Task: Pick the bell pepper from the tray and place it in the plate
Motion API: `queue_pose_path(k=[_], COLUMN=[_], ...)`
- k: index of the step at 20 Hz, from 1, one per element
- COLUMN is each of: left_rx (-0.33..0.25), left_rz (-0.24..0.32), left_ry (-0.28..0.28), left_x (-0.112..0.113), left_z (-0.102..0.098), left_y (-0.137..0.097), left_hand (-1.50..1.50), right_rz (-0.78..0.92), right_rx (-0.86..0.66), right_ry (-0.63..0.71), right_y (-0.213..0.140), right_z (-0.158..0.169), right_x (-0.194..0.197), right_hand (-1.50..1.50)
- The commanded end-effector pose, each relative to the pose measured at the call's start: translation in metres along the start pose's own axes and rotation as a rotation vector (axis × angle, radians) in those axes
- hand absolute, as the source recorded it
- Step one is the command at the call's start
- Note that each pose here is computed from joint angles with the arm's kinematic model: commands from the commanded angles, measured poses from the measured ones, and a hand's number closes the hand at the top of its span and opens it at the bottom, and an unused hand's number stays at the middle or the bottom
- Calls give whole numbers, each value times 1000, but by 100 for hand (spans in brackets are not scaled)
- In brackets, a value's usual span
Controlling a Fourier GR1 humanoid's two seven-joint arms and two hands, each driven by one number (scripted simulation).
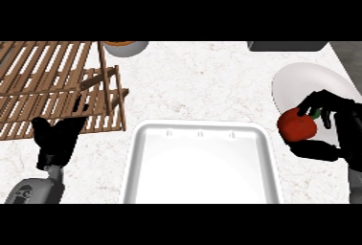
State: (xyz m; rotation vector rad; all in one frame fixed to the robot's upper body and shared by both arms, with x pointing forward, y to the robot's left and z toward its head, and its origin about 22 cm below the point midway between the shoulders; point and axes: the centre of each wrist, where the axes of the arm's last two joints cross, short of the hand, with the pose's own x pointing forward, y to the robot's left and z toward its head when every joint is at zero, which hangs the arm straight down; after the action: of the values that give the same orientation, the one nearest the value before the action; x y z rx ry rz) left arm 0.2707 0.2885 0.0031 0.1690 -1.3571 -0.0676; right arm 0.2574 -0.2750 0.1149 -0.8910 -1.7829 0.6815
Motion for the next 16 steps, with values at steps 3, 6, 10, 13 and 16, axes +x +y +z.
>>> queue_pose_path(k=[3,6,10,13,16], left_rx=[-4,-11,-19,-8,-13], left_rz=[-3,-4,7,-23,-1], left_ry=[-46,-59,-56,-47,-53], left_x=[12,28,35,13,21], left_z=[-14,-17,-12,-22,-22], left_y=[-5,-8,1,-5,-4], left_hand=[0,0,0,0,0], right_rz=[-9,-9,46,119,96], right_rx=[-59,-65,-32,58,161], right_ry=[110,148,155,191,217], right_y=[-19,-37,-51,-36,-44], right_z=[-34,-40,-58,-55,-56], right_x=[-50,-92,-118,-138,-167], right_hand=[150,150,150,150,150])
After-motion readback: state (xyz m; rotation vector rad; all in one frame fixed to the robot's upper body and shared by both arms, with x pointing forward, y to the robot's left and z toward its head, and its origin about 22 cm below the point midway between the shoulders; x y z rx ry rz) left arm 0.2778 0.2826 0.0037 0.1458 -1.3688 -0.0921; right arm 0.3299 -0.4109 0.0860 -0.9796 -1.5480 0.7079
